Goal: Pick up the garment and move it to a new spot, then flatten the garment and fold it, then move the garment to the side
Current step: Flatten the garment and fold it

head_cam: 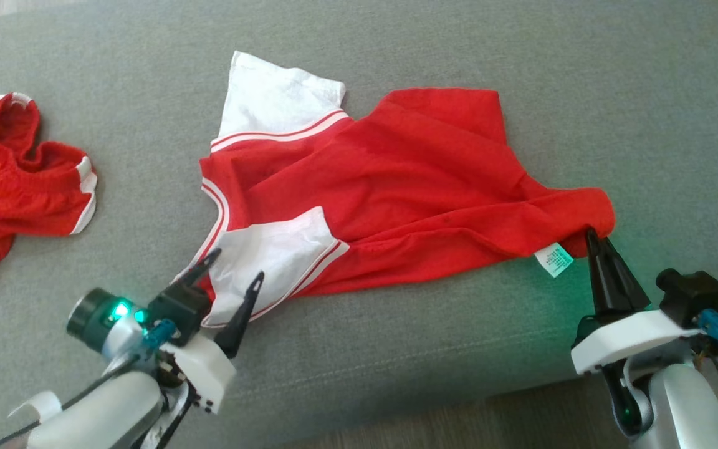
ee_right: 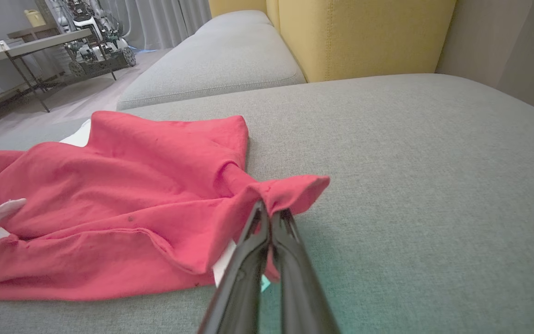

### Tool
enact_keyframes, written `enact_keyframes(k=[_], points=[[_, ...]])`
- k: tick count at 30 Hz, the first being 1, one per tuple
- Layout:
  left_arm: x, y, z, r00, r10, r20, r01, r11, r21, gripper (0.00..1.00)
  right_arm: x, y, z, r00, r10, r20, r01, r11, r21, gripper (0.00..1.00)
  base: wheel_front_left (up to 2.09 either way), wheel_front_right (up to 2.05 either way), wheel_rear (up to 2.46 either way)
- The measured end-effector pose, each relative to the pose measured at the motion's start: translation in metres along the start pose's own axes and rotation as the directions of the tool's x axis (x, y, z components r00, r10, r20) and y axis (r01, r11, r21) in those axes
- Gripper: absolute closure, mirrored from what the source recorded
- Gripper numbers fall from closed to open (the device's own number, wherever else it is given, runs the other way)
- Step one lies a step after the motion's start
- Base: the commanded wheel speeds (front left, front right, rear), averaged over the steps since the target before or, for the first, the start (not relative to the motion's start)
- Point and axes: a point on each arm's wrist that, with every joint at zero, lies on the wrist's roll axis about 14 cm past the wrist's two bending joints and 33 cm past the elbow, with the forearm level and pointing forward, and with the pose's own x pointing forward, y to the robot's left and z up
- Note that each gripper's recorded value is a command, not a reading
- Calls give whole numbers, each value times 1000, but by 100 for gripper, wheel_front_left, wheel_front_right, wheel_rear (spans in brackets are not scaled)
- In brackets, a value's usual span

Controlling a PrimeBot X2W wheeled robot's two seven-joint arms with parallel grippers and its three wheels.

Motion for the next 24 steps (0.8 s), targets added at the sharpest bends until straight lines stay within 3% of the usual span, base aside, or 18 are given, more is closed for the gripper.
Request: enact_keyframes(k=[10, 21, 24], points=[[5, 25, 3, 995, 96, 14, -97, 994, 42, 0, -5, -4, 1, 1000, -14, 3, 14, 1000, 4, 100, 0, 0, 0], [16, 15, -6, 999, 43, -3, -43, 997, 61, 0, -8, -8, -3, 1000, -30, -9, 30, 999, 20, 100, 0, 0, 0], [20, 17, 1, 999, 50, 20, -51, 997, 65, 54, -8, -9, -5, 999, -32, -12, 32, 999, 20, 100, 0, 0, 0]])
